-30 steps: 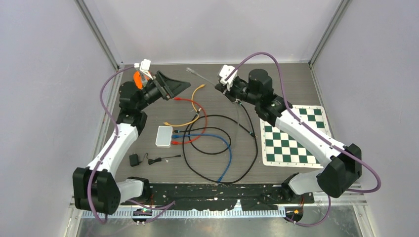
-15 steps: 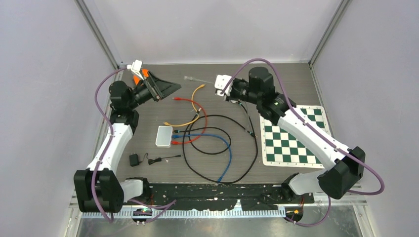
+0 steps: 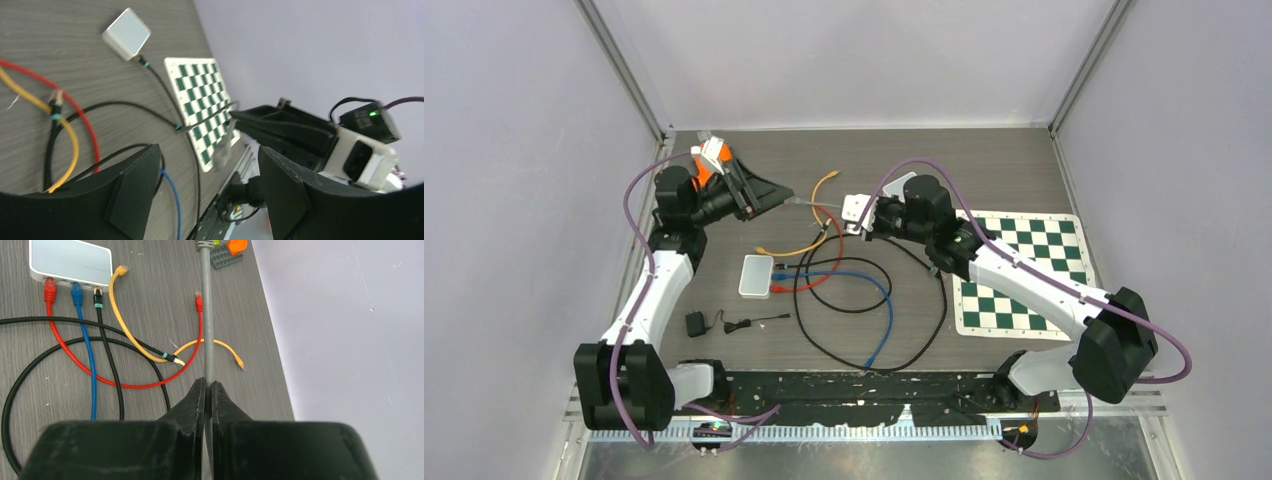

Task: Insert the plug into the switch port
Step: Pick up the connector from the center of the board.

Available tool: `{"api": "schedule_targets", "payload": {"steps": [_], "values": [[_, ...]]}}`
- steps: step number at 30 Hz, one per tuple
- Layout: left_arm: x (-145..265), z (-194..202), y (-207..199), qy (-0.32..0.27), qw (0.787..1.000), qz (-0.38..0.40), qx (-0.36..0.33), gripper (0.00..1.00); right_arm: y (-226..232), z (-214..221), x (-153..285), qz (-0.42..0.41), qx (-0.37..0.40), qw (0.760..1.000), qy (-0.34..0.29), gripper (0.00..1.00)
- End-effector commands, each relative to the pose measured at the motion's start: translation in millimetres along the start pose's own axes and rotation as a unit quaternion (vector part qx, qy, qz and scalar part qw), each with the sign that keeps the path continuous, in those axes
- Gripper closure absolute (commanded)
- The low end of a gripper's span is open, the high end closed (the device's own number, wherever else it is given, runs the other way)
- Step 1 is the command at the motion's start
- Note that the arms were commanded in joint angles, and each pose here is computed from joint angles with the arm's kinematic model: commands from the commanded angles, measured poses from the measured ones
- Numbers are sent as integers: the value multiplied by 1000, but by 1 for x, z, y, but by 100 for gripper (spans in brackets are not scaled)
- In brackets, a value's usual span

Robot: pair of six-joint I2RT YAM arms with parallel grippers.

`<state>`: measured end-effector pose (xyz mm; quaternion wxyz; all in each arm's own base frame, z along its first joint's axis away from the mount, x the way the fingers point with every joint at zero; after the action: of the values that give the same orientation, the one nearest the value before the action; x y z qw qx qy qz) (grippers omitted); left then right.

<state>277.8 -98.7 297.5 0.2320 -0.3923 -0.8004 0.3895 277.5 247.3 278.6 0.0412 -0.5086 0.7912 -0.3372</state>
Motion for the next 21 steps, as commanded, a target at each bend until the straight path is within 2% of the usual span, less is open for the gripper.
{"api": "schedule_targets", "payload": {"steps": [1, 10, 21], "values": [[14, 9, 1, 15, 997, -69, -41, 25, -7, -11, 3, 43, -15, 998, -42, 95], [11, 14, -4, 5, 1000, 2, 3, 33, 0, -8, 0, 37, -34, 997, -55, 95], [4, 9, -2, -6, 999, 27, 20, 44, 10, -9, 1, 22, -43, 997, -68, 95]]}}
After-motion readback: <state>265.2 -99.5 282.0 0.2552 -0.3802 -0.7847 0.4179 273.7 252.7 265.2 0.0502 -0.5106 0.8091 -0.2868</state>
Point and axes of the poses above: each gripper's point midway between its finger pads, its own x axis back along the fingers, its own y axis along the line the jaws close on, z = x × y, the point moved 8 cm from there along x, back along the fingers, and after that the axes turned 4 degrees about -x, right-handed, at the moved point
